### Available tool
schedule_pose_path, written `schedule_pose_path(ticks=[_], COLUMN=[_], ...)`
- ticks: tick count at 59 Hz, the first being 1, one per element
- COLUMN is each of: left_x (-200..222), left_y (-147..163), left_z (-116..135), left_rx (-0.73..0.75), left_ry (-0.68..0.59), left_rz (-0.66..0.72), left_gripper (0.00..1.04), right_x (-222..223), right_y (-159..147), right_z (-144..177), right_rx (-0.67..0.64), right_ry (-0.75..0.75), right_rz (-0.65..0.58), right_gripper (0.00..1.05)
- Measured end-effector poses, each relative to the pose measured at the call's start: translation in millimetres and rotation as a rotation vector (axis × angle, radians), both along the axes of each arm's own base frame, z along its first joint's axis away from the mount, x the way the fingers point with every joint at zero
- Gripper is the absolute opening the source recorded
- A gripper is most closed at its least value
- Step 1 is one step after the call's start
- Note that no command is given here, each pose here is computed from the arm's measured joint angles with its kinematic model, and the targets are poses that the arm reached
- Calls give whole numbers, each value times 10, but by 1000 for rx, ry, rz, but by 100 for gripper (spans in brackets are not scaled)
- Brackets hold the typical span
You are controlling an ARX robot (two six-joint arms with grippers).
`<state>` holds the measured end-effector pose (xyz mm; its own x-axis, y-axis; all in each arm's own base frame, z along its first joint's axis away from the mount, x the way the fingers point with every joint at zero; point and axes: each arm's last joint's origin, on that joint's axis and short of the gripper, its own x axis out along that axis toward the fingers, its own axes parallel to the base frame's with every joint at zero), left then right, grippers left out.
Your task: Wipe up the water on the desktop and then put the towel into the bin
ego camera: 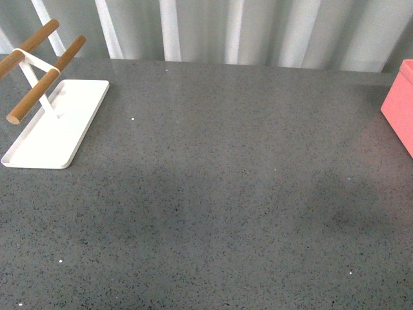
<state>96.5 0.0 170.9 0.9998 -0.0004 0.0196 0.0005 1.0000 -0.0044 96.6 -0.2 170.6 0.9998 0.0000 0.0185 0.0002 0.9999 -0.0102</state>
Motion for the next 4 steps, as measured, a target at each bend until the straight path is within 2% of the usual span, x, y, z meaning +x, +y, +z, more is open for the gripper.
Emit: schedule_pose_path(ticks=[4], left_x=[0], left_y=[0], left_z=[0], left_rx=[0], left_ry=[0], left_rz=[0], left_gripper=[98], right_x=[0], right_y=[0], right_z=[0], right_rx=[0], right_ry=[0], right_rz=[0], right_gripper=[98])
